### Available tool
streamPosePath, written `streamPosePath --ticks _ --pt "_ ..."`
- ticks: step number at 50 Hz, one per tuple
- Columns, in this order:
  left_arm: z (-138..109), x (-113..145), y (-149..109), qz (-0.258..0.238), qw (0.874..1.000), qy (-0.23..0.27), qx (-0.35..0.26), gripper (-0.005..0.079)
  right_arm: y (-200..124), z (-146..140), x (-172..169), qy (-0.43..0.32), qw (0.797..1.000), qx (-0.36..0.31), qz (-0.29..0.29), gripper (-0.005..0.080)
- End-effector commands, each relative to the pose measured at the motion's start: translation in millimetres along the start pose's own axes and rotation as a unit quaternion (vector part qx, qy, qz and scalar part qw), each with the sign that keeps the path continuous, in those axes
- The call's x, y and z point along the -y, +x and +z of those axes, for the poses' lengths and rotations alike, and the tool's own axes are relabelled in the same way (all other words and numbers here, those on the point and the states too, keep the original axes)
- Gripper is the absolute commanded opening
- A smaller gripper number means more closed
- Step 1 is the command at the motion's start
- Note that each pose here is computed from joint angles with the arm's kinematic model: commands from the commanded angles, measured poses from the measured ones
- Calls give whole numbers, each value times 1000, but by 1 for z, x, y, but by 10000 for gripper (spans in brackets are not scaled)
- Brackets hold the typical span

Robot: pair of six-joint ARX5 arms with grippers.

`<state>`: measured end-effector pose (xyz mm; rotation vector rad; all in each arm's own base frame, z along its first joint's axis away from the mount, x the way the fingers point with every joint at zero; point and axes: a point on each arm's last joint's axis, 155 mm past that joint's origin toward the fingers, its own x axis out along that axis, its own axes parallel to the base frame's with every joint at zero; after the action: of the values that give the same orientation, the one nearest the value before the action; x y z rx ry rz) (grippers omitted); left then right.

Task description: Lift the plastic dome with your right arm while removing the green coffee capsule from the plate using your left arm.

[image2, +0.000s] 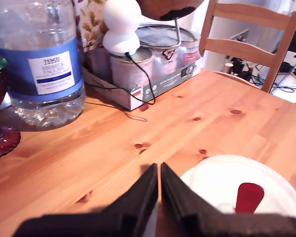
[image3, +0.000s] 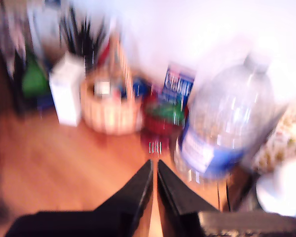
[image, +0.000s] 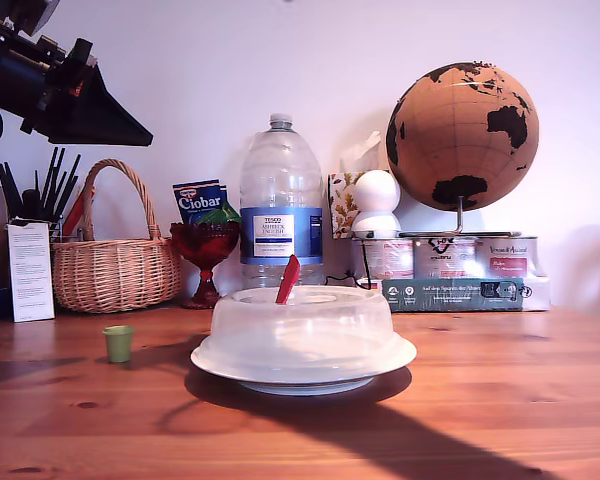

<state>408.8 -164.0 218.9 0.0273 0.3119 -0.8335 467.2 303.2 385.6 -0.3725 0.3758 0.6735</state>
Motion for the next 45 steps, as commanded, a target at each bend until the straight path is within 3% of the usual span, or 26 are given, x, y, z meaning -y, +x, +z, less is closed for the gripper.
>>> streamPosePath --ticks 1,15,45 --pt "9 5 -1 -2 1000 18 11 -19 -6 -2 1 -4 1000 0 19 -11" --pt "15 10 3 0 998 52 19 -19 1 -38 26 51 997 -34 54 -11" --pt "14 17 3 -21 998 50 19 -19 42 -79 -22 69 987 -63 132 -12"
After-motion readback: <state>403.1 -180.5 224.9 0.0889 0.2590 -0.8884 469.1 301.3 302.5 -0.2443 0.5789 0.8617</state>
